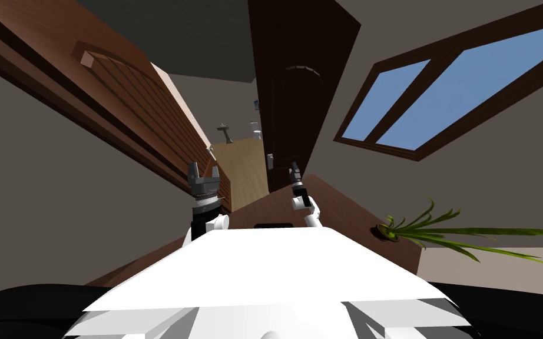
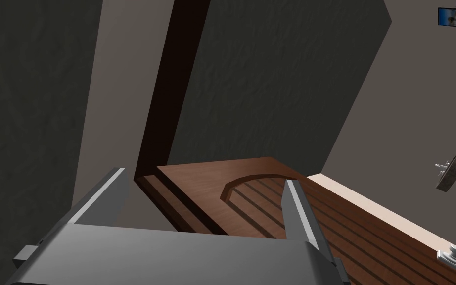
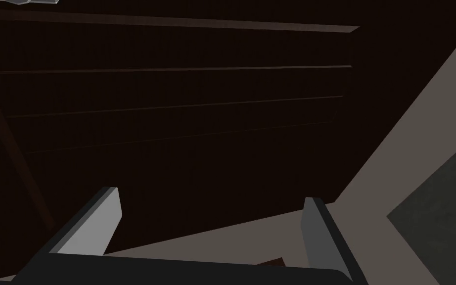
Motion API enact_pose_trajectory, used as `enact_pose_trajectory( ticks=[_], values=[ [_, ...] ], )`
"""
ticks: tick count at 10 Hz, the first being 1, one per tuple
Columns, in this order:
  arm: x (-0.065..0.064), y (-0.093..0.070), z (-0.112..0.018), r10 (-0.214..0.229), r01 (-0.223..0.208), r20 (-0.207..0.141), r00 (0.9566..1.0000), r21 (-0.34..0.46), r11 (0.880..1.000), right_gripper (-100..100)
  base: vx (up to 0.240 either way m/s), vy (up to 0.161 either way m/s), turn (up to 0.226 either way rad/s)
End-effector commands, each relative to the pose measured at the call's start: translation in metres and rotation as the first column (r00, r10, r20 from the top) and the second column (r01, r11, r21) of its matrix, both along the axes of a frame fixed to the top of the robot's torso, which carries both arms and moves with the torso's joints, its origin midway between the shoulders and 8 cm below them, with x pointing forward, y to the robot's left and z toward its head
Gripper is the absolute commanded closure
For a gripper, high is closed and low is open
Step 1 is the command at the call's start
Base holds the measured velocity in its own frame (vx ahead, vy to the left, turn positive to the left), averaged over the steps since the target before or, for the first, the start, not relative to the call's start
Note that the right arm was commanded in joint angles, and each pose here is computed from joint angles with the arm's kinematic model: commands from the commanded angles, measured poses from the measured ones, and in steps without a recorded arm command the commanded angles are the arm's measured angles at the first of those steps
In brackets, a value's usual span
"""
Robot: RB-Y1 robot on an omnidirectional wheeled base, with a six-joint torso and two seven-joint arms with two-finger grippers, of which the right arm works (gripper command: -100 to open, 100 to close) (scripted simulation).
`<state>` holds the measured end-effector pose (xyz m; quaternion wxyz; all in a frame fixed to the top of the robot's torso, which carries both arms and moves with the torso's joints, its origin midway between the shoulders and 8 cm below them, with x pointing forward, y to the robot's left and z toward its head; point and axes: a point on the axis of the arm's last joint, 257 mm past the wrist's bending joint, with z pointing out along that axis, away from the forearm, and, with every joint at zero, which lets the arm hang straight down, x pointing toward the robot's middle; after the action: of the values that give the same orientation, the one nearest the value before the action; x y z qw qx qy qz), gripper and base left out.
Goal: Push the door open
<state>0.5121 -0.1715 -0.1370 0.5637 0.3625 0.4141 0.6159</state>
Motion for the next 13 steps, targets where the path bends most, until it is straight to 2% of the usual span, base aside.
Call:
enact_pose_trajectory(
  ticks=[1,2,3,4,5,6,7,8,10,11,12,13],
  values=[
    [0.009,0.009,-0.006,0.018,-0.018,-0.013,0.9997,-0.001,1.000,-100,0.039,-0.037,0.062],
    [0.010,0.009,-0.018,0.018,-0.018,-0.037,0.9991,-0.003,1.000,-100,0.041,-0.040,0.031],
    [0.018,0.016,-0.017,0.033,-0.034,-0.037,0.9987,-0.002,0.999,-100,0.057,-0.046,0.051],
    [0.019,0.016,-0.030,0.033,-0.033,-0.063,0.9975,-0.005,0.999,-100,0.046,-0.040,0.039],
    [0.027,0.023,-0.033,0.048,-0.048,-0.072,0.9963,-0.005,0.999,-100,0.043,-0.048,0.057],
    [0.027,0.023,-0.041,0.047,-0.048,-0.088,0.9950,-0.007,0.999,-100,0.037,-0.044,0.032],
    [0.035,0.031,-0.046,0.061,-0.062,-0.101,0.9930,-0.007,0.998,-100,0.042,-0.042,0.051],
    [0.035,0.030,-0.052,0.061,-0.062,-0.113,0.9917,-0.009,0.998,-100,0.043,-0.043,0.035],
    [0.049,0.045,-0.058,0.089,-0.091,-0.133,0.9872,-0.009,0.996,-100,0.056,-0.055,0.071],
    [0.048,0.045,-0.071,0.087,-0.090,-0.158,0.9837,-0.012,0.996,-100,0.052,-0.055,0.038],
    [0.048,0.044,-0.073,0.086,-0.090,-0.162,0.9830,-0.012,0.996,-100,0.026,-0.022,-0.011],
    [0.055,0.052,-0.074,0.100,-0.103,-0.169,0.9806,-0.012,0.995,-100,0.032,-0.029,0.049]
  ],
)
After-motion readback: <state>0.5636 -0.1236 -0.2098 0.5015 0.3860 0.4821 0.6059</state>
